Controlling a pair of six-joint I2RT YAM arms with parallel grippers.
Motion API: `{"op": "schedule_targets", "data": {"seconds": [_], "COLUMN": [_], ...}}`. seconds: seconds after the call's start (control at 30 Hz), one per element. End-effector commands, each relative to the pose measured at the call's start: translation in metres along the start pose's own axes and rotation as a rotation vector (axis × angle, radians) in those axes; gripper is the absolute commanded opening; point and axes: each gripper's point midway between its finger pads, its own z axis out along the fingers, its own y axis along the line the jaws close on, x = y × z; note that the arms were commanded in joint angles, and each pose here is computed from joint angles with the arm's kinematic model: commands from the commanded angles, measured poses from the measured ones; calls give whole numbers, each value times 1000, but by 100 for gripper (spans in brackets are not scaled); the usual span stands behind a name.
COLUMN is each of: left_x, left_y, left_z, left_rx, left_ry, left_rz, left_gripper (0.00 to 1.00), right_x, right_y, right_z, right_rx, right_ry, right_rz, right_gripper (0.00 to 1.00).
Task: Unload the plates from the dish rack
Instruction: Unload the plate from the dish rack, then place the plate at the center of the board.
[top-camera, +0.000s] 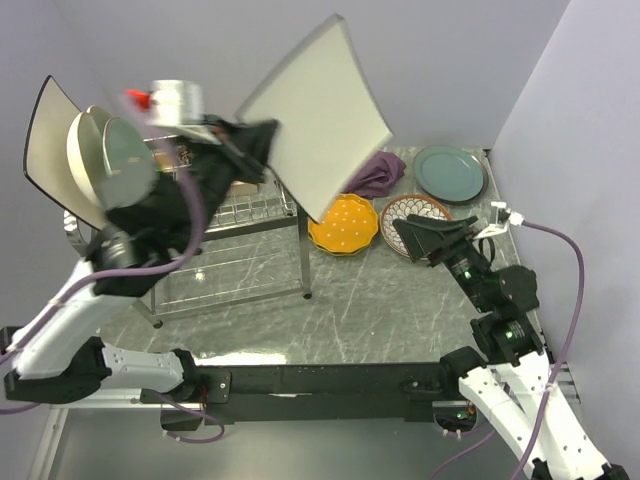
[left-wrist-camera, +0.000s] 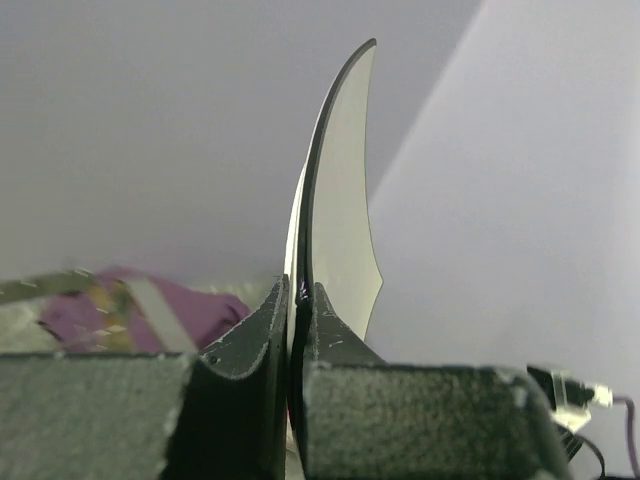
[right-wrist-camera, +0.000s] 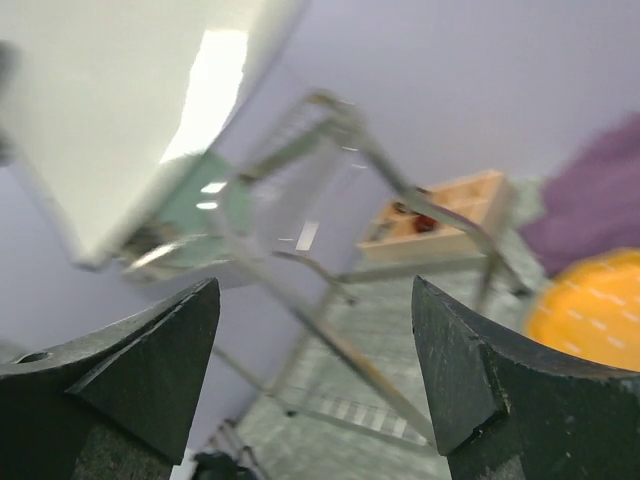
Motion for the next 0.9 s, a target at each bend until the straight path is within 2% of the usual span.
{"op": "schedule_targets", "data": {"seconds": [0.0,0.17,0.27,0.47,0.57,0.73,0.87], "left_x": [-52,-31,-14,-2,-1,-2,-6], "left_y": [-61,-78,-83,-82,-79,-73,-65], "left_z": [-4,0,0,-6,-8,-3,-2], "left_rx": [275,349,377,409,405,365,333], "left_ry": [-150,-126,-96,-100,-114,-132,-160], "left_rz": [-327,-417,-455,-522,-533,-490,-468], "left_gripper": [1,1,1,1,1,1,1], "right_x": [-16,-32,-34,-32,-22,-22,-25], "right_y": [56,67,54,46,32,31,23], "right_z": [-17,-29,-28,-25,-19,-23,-24], "right_rx": [-270,-335,-283,-268,-205,-207,-109], "right_ry": [-66,-164,-201,-210,-180,-193,-182], "right_rz": [68,161,239,332,375,346,307], "right_gripper": [84,86,86,85,85,85,88]}}
